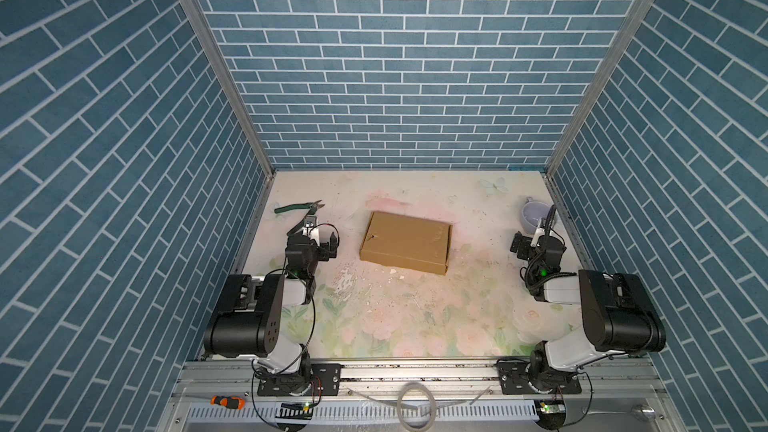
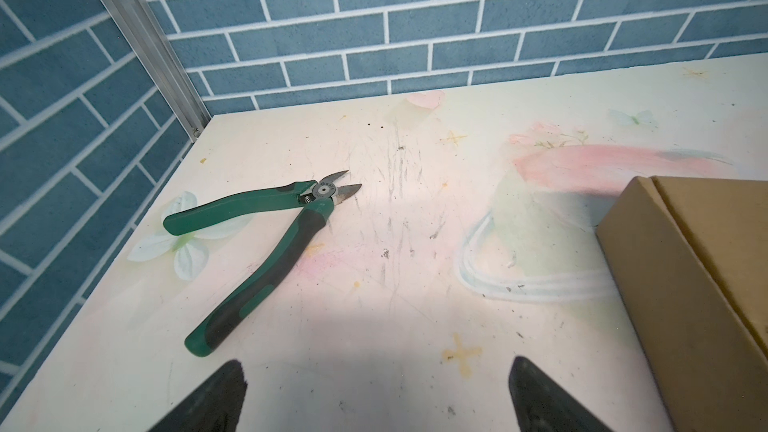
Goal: Fold the paper box
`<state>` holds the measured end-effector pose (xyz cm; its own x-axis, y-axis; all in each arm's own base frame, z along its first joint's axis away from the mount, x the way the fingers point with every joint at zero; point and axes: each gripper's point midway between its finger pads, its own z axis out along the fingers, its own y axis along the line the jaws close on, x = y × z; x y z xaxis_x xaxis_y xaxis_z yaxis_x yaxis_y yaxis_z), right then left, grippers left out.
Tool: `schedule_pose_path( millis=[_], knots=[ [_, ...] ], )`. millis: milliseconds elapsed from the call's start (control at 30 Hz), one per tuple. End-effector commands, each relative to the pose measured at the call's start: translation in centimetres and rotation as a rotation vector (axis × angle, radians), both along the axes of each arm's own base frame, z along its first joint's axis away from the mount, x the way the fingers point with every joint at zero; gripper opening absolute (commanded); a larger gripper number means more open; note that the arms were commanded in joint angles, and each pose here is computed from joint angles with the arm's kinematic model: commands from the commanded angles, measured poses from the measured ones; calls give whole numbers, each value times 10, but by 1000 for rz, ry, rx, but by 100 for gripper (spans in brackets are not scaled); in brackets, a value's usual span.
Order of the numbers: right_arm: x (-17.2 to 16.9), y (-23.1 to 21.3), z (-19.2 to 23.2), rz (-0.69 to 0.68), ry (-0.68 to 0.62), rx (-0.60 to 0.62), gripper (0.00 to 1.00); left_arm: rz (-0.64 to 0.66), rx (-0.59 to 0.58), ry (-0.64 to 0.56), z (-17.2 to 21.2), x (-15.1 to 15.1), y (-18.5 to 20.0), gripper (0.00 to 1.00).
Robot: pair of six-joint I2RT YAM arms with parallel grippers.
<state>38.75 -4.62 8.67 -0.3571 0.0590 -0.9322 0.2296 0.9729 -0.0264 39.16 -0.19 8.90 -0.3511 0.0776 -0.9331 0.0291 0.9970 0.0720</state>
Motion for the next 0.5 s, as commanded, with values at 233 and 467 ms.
schedule_pose_path(
  millis=[233, 467],
  knots=[
    [1, 2, 5, 9, -26, -1, 99, -15, 5, -8, 5, 4, -2, 100],
    [1, 2, 4, 8, -23, -1, 99, 62, 67, -30, 6, 0, 2, 100]
  ],
)
